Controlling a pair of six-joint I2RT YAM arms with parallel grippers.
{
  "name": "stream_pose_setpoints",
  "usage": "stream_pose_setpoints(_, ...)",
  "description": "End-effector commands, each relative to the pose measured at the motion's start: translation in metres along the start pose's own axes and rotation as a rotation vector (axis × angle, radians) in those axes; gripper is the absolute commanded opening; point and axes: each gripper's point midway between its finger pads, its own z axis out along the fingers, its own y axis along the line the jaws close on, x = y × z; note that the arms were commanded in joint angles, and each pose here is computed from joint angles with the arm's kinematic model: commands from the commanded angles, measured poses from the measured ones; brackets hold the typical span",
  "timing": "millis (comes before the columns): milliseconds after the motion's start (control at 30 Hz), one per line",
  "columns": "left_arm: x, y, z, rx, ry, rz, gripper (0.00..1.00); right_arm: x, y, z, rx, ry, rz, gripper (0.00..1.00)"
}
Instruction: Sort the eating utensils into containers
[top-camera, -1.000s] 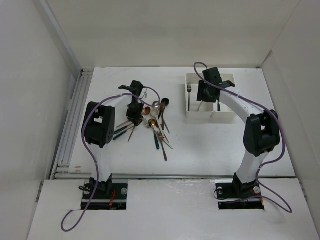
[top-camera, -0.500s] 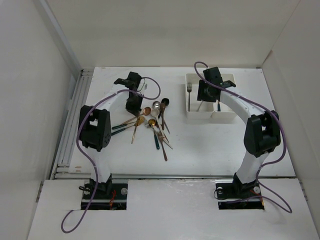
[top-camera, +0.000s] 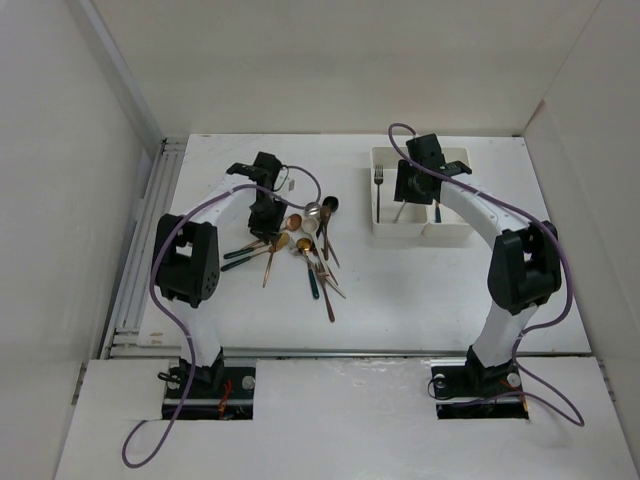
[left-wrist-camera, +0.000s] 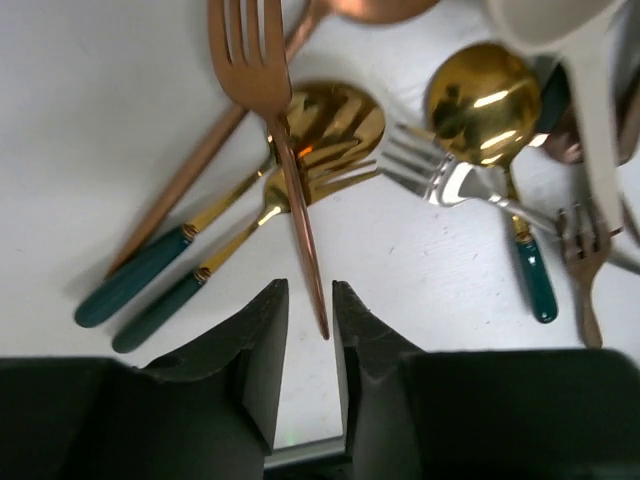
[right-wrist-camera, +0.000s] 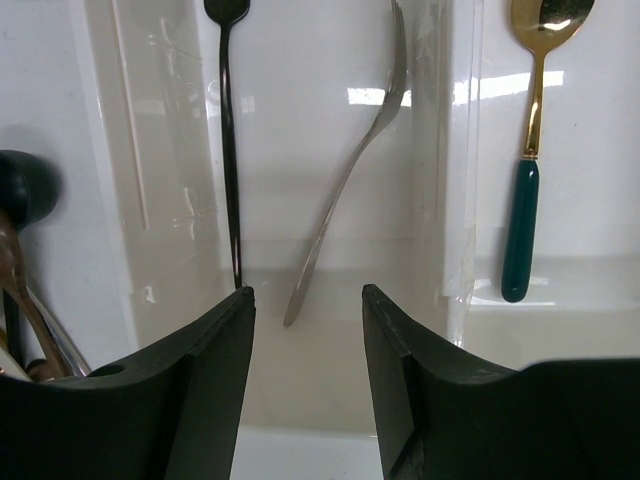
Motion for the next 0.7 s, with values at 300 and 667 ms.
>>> stream_pose_setpoints(300,0.052,0.008,0.035,-0.048,0.184,0.069,0.30,-0.015,0.004,-0.018,-0.021,-0.077,0.005,0.53)
stream_pose_setpoints(667,0.039,0.005,0.067,-0.025,0.173,0.058,0.30,-0.015,0.002,-0.018,-0.012,-0.080,0.005,0.53)
